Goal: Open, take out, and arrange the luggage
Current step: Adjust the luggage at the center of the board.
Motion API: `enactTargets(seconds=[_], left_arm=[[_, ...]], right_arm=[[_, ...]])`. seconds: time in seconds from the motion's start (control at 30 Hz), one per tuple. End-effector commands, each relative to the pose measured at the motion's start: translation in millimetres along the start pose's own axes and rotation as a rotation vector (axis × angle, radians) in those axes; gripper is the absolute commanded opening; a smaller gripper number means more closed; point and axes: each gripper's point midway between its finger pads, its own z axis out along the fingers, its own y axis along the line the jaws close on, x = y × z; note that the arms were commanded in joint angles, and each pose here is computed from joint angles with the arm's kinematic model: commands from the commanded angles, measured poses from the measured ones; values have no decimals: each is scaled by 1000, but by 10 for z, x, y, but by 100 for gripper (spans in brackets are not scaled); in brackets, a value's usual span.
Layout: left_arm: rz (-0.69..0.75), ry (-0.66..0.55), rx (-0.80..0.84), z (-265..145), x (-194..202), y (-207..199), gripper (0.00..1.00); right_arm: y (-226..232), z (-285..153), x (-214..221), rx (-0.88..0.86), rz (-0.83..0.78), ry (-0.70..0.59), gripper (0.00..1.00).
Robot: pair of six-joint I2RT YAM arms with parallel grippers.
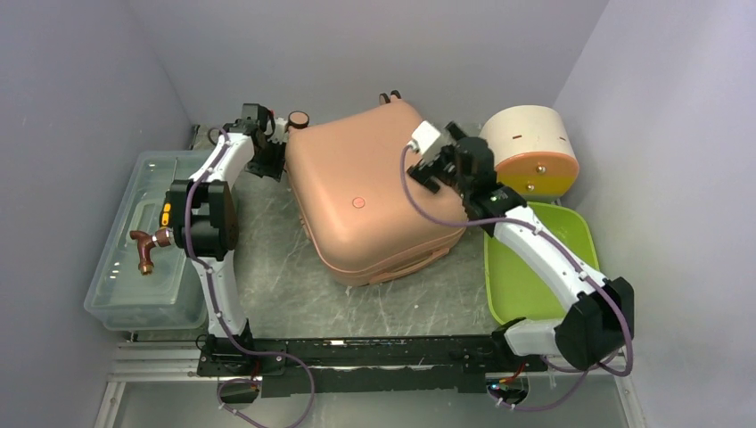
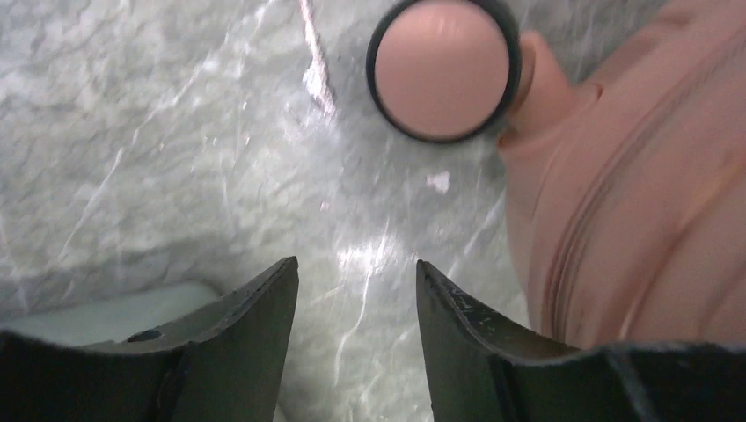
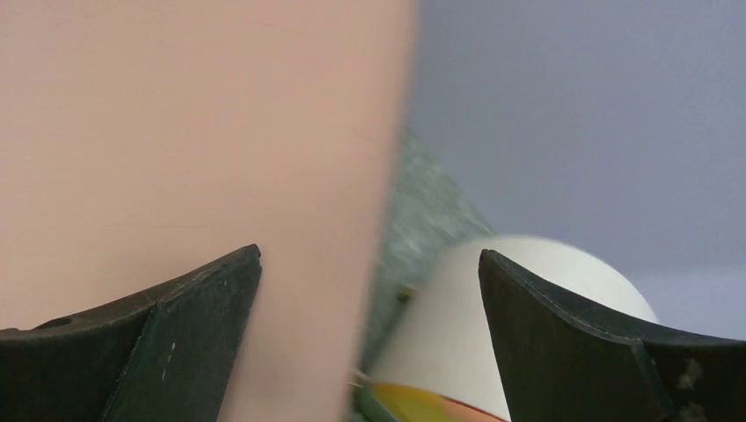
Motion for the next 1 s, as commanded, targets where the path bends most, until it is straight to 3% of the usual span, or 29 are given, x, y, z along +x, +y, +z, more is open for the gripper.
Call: enactTargets(seconds=[0.0, 0.17, 0.27, 0.5, 0.67, 0.73, 0.77, 0.8, 0.83, 0.97], left_arm=[[30, 48, 58, 175, -10, -176, 58], [40, 48, 67, 241, -152, -188, 57], [31, 35, 67, 219, -234, -190, 58], [7, 44, 54, 58, -161, -183, 57], [-6, 30, 108, -236, -60, -243, 59], [-22, 18, 131, -374, -34, -250, 63], [-28, 13, 144, -444, -14, -257, 74], [-34, 3, 156, -526, -11, -259, 78], [-37, -5, 161, -593, -5, -263, 93], [-41, -50, 167, -819, -16, -270, 99]], right_arm=[[1390, -287, 450, -517, 18, 125, 100], [1646, -438, 455, -635, 60, 134, 100], [1628, -449, 457, -622, 76, 138, 100], [607, -171, 339, -131, 106, 148, 100], [-214, 84, 608, 171, 160, 241, 100], [-445, 206, 745, 229, 187, 282, 100], [-546, 272, 795, 253, 188, 300, 100], [-595, 342, 866, 262, 175, 324, 100], [-606, 423, 914, 269, 161, 337, 100], [-530, 693, 1039, 242, 133, 379, 100]])
